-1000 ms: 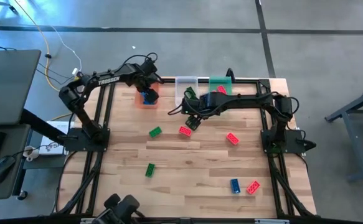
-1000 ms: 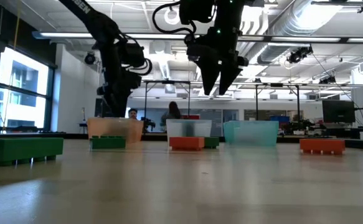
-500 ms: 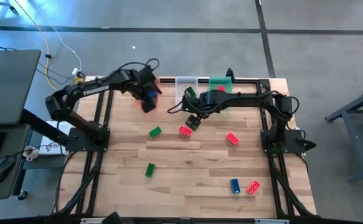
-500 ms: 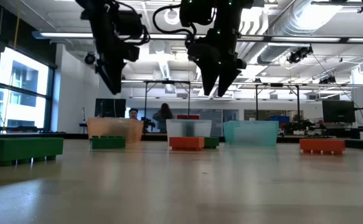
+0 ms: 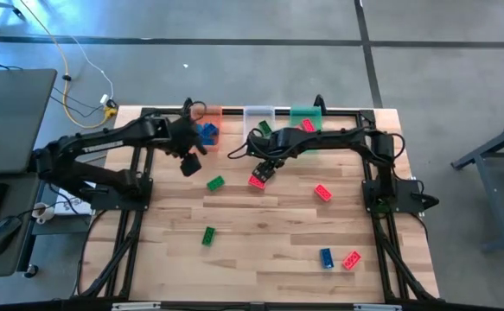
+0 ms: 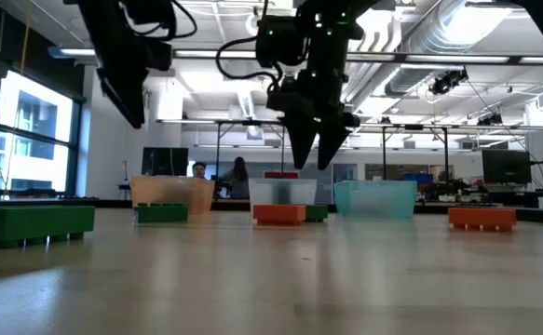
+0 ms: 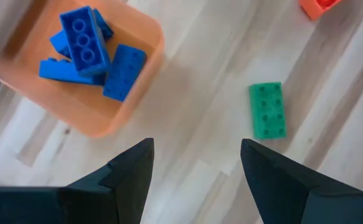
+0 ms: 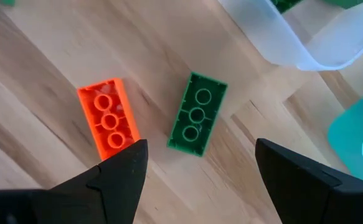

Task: Sort & place blocks by color
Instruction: Put the green game piece into the bin

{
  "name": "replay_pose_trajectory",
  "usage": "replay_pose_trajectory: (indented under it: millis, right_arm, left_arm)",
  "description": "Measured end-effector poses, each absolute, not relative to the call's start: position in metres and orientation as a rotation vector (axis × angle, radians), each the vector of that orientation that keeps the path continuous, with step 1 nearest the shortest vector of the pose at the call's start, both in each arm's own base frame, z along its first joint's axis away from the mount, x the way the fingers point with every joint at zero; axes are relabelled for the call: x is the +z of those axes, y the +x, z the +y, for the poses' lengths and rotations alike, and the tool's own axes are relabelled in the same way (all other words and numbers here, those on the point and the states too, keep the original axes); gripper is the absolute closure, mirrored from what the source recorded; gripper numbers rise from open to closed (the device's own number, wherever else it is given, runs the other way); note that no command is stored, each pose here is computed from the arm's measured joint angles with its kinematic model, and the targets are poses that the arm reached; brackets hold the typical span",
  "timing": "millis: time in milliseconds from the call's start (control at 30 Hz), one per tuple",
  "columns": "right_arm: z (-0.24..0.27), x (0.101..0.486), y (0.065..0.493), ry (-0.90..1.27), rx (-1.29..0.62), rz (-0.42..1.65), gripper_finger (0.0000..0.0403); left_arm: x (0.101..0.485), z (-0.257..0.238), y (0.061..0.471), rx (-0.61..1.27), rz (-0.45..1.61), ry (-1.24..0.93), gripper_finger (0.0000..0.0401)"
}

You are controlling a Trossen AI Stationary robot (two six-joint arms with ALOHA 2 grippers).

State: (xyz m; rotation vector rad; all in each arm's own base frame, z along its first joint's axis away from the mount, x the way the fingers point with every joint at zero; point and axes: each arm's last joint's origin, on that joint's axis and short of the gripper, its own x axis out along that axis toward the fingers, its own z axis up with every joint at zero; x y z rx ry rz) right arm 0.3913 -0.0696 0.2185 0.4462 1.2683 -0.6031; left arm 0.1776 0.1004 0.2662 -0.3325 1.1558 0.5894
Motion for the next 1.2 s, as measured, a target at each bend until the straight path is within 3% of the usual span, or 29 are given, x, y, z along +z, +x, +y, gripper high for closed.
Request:
replay_pose_trajectory:
  millis: [967,1067,1200]
  right_arm:
    - [-0.097,0.142,0.411,0.496,-0.691,1.360,0.0119]
    - [-0.097,0.141,0.411,0.503,-0.687,1.361,0.0140]
    - [-0.097,0.140,0.411,0.525,-0.687,1.360,0.0210]
  left_arm:
    - [0.269,0.069,0.170,0.571,1.082,-0.294,0.0174]
    - [0.269,0.069,0.170,0.573,1.082,-0.293,0.0174]
    - [0.269,0.070,0.170,0.581,1.082,-0.287,0.0174]
